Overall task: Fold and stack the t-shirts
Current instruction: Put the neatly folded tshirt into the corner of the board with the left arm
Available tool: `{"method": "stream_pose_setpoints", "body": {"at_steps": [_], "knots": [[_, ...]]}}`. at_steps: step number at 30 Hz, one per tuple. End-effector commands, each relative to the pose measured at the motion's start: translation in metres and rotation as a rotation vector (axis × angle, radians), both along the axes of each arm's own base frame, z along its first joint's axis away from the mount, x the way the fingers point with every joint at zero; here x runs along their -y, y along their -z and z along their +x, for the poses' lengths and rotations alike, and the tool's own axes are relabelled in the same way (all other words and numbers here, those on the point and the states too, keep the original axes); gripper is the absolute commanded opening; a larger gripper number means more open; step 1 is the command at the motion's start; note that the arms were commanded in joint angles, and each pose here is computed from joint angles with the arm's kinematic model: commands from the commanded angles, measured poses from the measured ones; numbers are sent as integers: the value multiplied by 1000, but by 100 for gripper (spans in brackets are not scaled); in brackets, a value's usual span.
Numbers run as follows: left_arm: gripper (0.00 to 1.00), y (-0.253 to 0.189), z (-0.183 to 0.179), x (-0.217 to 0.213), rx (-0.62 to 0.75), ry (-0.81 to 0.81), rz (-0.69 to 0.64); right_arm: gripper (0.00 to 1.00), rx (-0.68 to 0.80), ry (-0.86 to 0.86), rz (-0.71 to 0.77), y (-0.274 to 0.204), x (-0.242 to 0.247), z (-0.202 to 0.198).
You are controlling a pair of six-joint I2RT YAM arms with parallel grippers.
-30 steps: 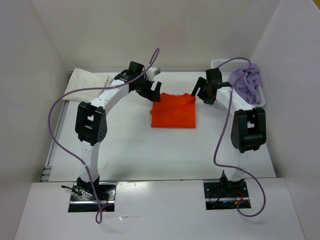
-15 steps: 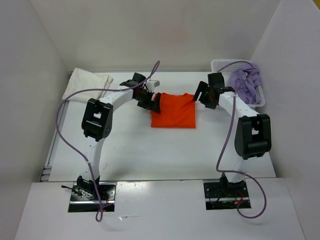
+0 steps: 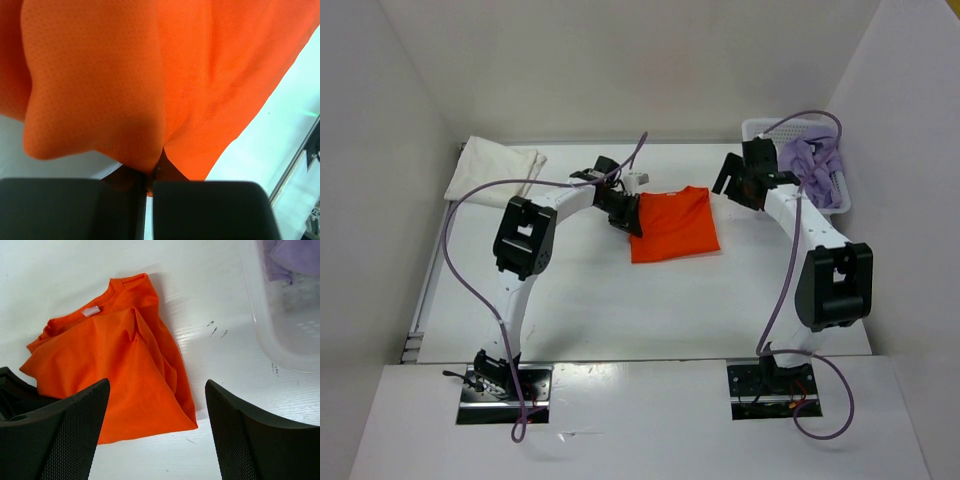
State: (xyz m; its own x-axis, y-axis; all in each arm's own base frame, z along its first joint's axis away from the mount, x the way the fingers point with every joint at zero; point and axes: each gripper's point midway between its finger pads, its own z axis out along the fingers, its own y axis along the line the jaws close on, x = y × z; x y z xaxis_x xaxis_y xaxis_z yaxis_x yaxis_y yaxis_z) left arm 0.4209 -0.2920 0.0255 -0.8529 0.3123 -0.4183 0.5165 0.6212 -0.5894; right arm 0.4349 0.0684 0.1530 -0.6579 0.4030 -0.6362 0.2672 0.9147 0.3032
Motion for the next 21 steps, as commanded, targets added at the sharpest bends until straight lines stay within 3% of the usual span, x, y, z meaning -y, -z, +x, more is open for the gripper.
{"method": "stream_pose_setpoints", "body": {"at_steps": [1,6,11,17,21], "knots": [[0,10,-8,0,-37,-3,11,81,92,36,-53,-42,14,2],[0,-33,18,-11,147,-7,56,81,104,47,-60,-46,17,-2],[0,-71,71,-78,425,-104,315,81,114,54,-65,-50,19,-2],[0,-94,108,-164,574,-226,575,81,123,54,-64,-54,19,-3],[0,-102,118,-207,590,-303,642,81,122,47,-58,-54,17,-3]]}}
